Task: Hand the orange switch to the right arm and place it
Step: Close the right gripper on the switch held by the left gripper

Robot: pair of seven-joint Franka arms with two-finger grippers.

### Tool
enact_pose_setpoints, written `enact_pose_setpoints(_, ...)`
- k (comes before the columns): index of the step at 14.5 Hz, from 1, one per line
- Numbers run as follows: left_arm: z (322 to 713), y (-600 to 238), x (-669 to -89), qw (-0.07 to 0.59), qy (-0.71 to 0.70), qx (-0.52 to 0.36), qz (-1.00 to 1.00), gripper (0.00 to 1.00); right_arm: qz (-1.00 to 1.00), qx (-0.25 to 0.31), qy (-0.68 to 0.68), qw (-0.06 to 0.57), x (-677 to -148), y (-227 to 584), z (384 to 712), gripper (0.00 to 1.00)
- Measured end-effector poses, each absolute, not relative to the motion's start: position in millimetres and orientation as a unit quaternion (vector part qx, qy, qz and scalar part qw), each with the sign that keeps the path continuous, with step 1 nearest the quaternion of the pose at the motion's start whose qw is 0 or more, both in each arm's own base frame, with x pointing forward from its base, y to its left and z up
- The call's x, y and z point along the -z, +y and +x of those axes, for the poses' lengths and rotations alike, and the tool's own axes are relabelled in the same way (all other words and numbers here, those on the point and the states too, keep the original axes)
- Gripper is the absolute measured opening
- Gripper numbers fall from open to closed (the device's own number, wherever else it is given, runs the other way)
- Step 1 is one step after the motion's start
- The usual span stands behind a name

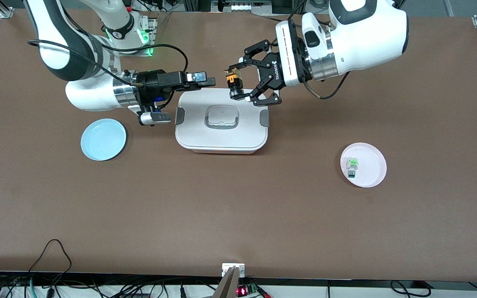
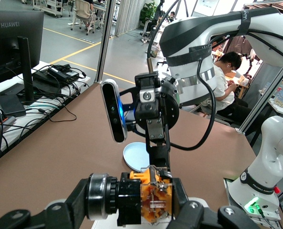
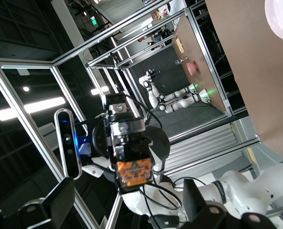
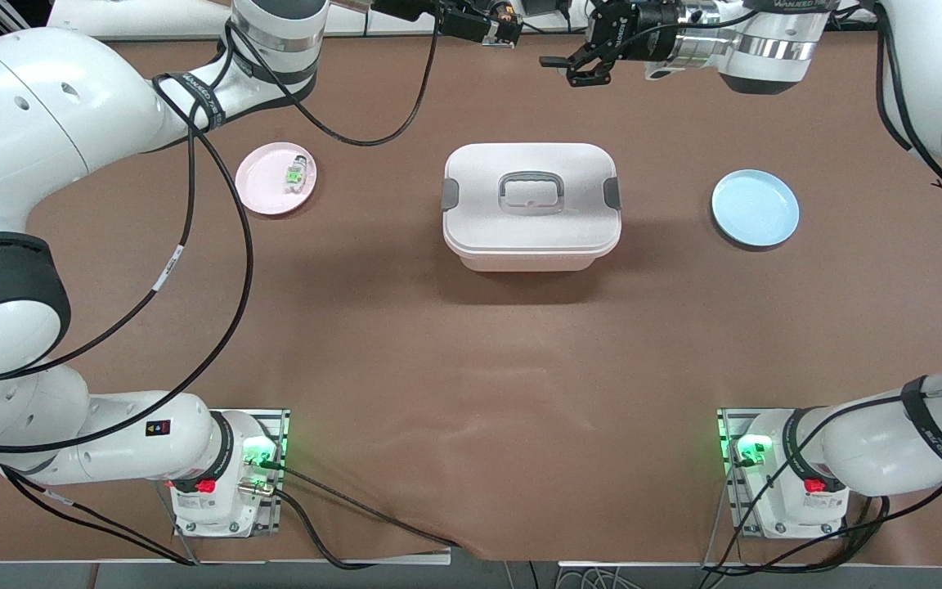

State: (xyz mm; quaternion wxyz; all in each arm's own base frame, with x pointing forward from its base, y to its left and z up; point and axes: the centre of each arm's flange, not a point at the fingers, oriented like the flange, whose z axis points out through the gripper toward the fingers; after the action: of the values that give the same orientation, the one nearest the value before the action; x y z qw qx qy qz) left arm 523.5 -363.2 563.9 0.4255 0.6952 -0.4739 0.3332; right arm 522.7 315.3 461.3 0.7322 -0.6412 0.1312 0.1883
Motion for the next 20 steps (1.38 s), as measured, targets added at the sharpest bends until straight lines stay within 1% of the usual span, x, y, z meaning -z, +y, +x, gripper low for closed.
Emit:
enact_pose_setpoints(6,523.4,-363.3,-563.5,0.425,-0.475,-0.333,0.695,0.72,-0.617,-0.193,0.144,0.749,-459.8,358.6,504.1,0.99)
enact_pose_setpoints(9,523.4,-363.4,-563.5,0.425,-0.475,-0.334,0.694,0.72,-0.61,-0.187,0.149,0.755,-467.1,360.4,507.6,0.99)
enact_pose_setpoints(10,523.4,-363.4,-563.5,0.425,-0.475,-0.334,0.694,0.72,-0.61,-0.185,0.15,0.756,-468.9,360.5,509.2,0.94)
enact_pose_setpoints(11,523.4,-363.4,-563.5,0.425,-0.475,-0.334,0.694,0.72,-0.61,-0.182,0.153,0.756,-469.3,360.5,511.2,0.94)
enact_pose_setpoints(12,523.4,-363.4,-563.5,0.425,-0.475,-0.334,0.694,0.72,-0.61,-0.179,0.16,0.755,-468.2,360.4,513.9,0.92)
enact_pose_setpoints(18,523.4,-363.4,-563.5,0.425,-0.475,-0.334,0.694,0.72,-0.606,-0.177,0.176,0.755,-457.5,364.1,526.3,0.9)
enact_pose_setpoints(19,523.4,-363.4,-563.5,0.425,-0.475,-0.334,0.694,0.72,-0.606,-0.177,0.176,0.756,-457.5,364.5,526.9,0.85)
enact_pose_setpoints(20,523.4,-363.4,-563.5,0.425,-0.475,-0.334,0.694,0.72,-0.606,-0.176,0.176,0.756,-457.9,364.5,527.1,0.85)
